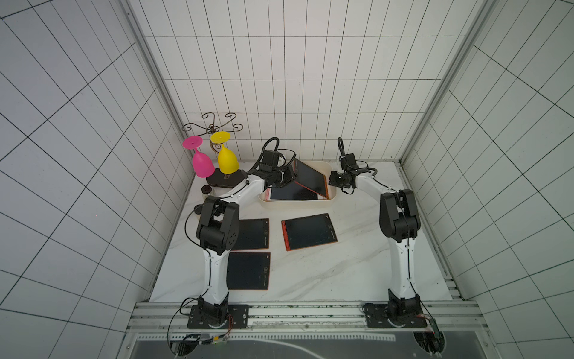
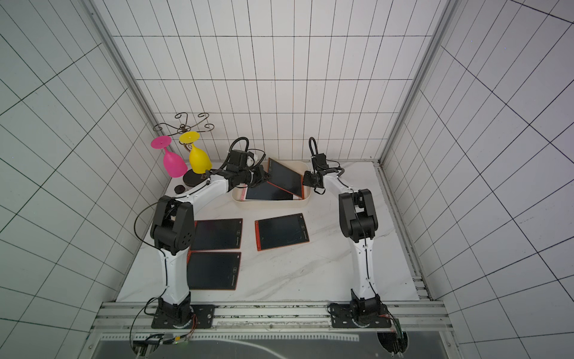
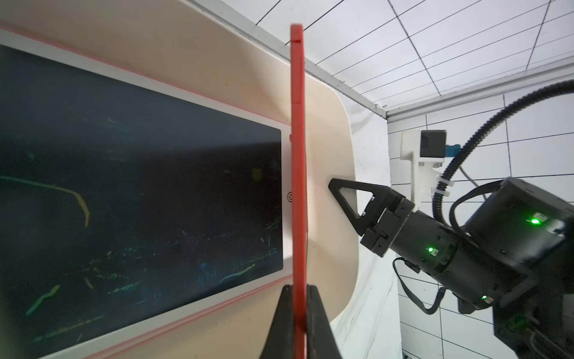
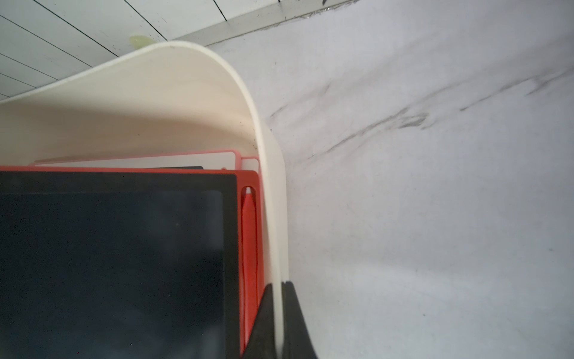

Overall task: Take out the writing tablet from the storage box
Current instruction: Pick up the writing tablet from the storage box.

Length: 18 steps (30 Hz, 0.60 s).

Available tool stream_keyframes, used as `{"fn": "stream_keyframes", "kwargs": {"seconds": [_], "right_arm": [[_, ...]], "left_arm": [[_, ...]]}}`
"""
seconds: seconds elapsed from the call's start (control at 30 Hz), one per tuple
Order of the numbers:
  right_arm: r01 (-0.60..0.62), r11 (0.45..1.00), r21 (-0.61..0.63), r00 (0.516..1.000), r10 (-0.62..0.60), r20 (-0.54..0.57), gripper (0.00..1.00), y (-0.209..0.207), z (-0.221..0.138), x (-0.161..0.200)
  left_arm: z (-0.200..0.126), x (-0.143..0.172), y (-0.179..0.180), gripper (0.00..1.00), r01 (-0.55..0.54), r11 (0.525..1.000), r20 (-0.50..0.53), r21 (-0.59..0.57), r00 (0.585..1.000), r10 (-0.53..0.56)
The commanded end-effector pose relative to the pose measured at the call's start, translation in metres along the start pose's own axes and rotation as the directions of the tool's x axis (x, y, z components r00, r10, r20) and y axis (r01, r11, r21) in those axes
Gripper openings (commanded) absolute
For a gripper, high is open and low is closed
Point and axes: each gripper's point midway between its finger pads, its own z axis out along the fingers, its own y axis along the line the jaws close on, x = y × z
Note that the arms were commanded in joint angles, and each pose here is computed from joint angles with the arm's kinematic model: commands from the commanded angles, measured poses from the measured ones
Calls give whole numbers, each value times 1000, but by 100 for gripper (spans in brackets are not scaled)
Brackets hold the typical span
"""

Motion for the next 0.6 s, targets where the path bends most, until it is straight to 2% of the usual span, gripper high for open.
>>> {"fn": "stream_keyframes", "kwargs": {"seconds": [0.0,0.57], "right_arm": [[-72,996,-43,997,73,28,0,8,-20,-11],[-96,995,-41,995,97,27,0,-1,-18,-17]], "left_arm": [[-35,-23,-28,0,-29,999,86,40,996,25],[-86,-34,-43,0,-14,996,136,90,991,1]]}}
